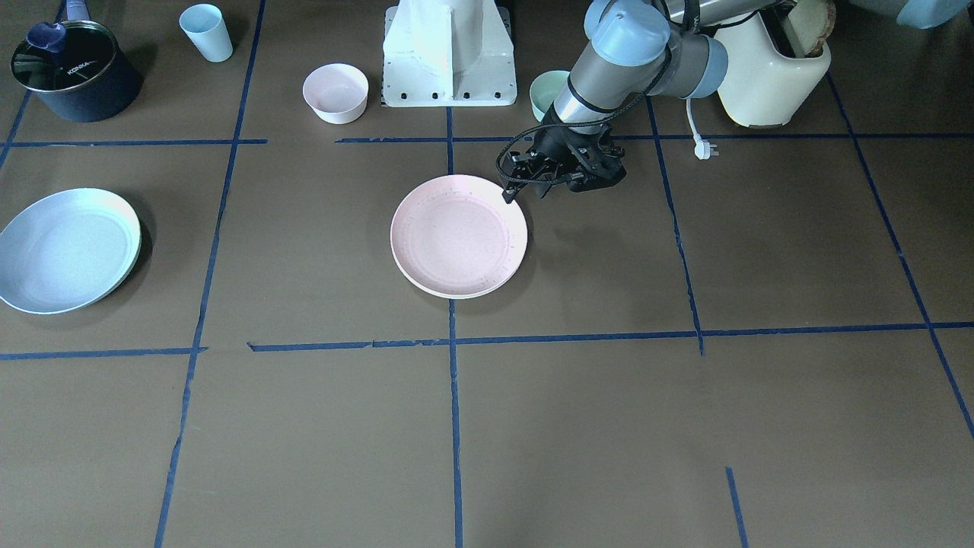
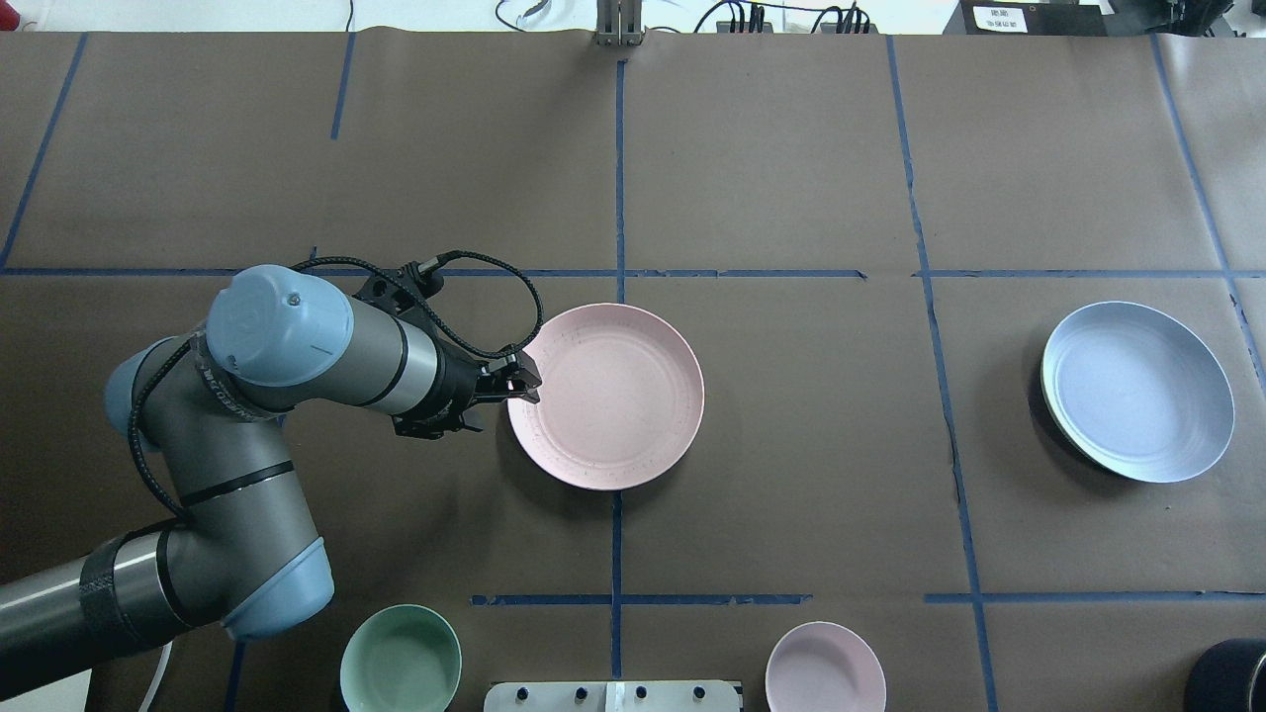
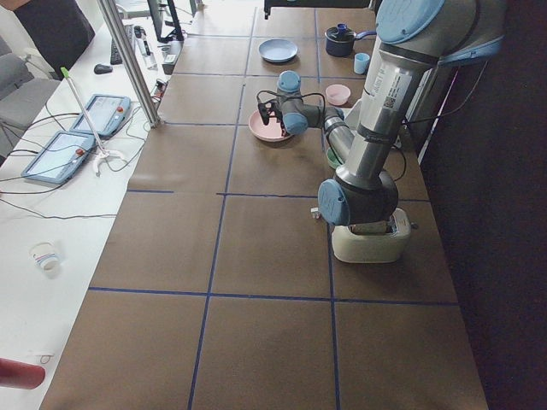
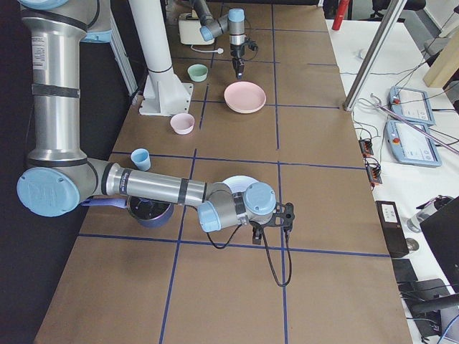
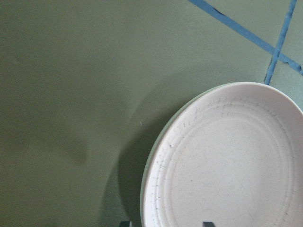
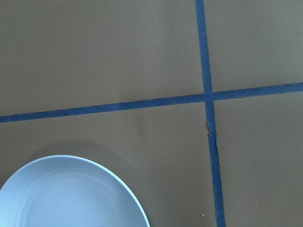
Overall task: Stack three plates with pink and blue
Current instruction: 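Lower the pink plate onto the cream plate and open the left gripper, then withdraw the left gripper while the right gripper grasps the light blue plate's rim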
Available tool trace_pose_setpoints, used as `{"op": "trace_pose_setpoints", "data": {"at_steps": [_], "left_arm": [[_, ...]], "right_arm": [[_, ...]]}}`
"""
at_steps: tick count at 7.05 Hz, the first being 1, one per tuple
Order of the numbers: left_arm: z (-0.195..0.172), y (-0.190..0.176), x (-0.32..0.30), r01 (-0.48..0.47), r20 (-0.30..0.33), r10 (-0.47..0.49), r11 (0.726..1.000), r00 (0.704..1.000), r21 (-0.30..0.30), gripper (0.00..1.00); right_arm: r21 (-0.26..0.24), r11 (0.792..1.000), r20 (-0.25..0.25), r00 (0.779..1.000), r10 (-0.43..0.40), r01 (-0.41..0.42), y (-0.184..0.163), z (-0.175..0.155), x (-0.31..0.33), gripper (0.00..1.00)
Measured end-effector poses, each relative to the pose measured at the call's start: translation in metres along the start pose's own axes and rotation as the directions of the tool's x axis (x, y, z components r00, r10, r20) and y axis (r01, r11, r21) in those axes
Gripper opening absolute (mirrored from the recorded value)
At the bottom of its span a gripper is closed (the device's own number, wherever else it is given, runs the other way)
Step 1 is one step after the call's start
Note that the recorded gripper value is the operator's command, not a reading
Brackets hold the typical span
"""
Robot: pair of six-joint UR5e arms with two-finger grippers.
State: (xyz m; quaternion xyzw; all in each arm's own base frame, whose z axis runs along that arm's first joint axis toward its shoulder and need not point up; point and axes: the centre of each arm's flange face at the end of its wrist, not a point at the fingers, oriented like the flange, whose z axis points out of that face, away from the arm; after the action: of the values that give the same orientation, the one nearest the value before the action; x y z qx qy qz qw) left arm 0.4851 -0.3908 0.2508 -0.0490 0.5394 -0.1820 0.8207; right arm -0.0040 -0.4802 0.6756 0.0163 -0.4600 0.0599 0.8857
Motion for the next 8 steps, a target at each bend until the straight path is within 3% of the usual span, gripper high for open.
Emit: {"op": "trace_pose_setpoints", "data": {"at_steps": [3,5,8], "left_arm": [[-0.047,-0.020,0.006,0.040,0.036,-0.040,0.999,0.999,0.018,1.00],[-0.075,-0.023,-0.001,0.059,0.063,-0.060,0.998,0.996,0.023,1.00],[-0.084,-0.038,-0.044,-0.061,0.131,0.056,0.997,0.990,0.037,1.00]], "right_arm": [[-0.014,1.000,-0.010,1.000,-0.004,0.004,0.015,0.018,0.000,1.00],[0.029,0.999,-0.025,1.000,0.014,-0.013,0.036,0.048,-0.010,1.00],[0.020,1.000,-0.018,1.000,0.024,-0.024,0.056,0.089,-0.007,1.00]]}}
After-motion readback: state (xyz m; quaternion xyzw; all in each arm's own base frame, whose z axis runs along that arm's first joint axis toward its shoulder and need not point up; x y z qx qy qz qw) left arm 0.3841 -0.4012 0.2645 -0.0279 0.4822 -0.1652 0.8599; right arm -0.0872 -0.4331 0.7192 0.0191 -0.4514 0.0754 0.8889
